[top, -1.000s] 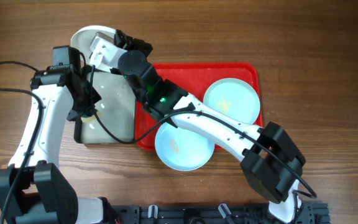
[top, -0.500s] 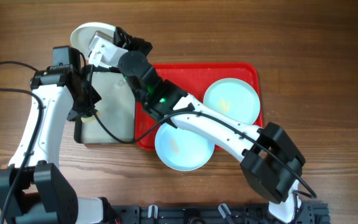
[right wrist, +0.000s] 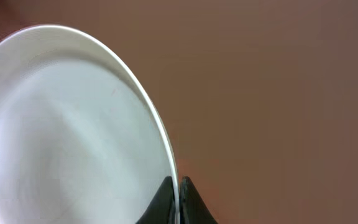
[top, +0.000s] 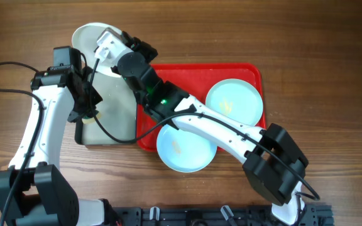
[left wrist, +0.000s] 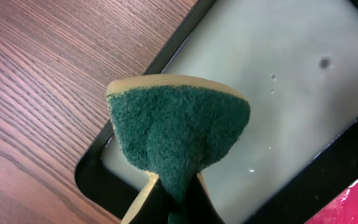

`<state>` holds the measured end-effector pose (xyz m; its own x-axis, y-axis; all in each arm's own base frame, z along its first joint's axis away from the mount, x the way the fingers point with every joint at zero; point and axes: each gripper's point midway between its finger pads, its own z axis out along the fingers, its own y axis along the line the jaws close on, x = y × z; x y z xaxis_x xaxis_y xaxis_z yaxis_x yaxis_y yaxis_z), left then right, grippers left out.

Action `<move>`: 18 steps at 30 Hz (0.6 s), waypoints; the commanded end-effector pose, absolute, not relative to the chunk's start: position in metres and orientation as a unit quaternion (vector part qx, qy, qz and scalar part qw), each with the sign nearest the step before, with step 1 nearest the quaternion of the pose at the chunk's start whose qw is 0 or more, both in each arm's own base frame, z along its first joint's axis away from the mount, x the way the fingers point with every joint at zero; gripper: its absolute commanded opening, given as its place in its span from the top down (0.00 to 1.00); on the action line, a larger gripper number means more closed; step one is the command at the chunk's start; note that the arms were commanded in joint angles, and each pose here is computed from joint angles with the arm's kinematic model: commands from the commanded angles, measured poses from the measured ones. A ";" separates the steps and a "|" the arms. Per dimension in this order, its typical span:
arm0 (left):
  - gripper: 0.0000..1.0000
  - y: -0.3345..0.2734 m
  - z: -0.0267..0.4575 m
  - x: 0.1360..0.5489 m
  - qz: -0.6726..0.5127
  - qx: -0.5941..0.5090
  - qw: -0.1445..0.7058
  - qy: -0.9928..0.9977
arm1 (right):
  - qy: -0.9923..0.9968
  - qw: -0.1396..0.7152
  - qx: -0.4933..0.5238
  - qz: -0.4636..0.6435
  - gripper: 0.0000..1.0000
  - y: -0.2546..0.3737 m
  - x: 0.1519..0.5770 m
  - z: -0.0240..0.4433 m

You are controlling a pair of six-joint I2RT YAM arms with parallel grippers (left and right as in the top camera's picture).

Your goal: Clean dirty plates on tray and stack at the side

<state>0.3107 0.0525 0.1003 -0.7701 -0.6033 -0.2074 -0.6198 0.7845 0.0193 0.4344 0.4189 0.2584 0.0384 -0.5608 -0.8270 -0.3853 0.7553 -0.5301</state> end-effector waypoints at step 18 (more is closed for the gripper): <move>0.96 0.028 0.102 0.333 -0.028 -0.256 0.121 0.959 | 0.883 0.366 -0.065 0.286 0.96 0.250 0.500 0.200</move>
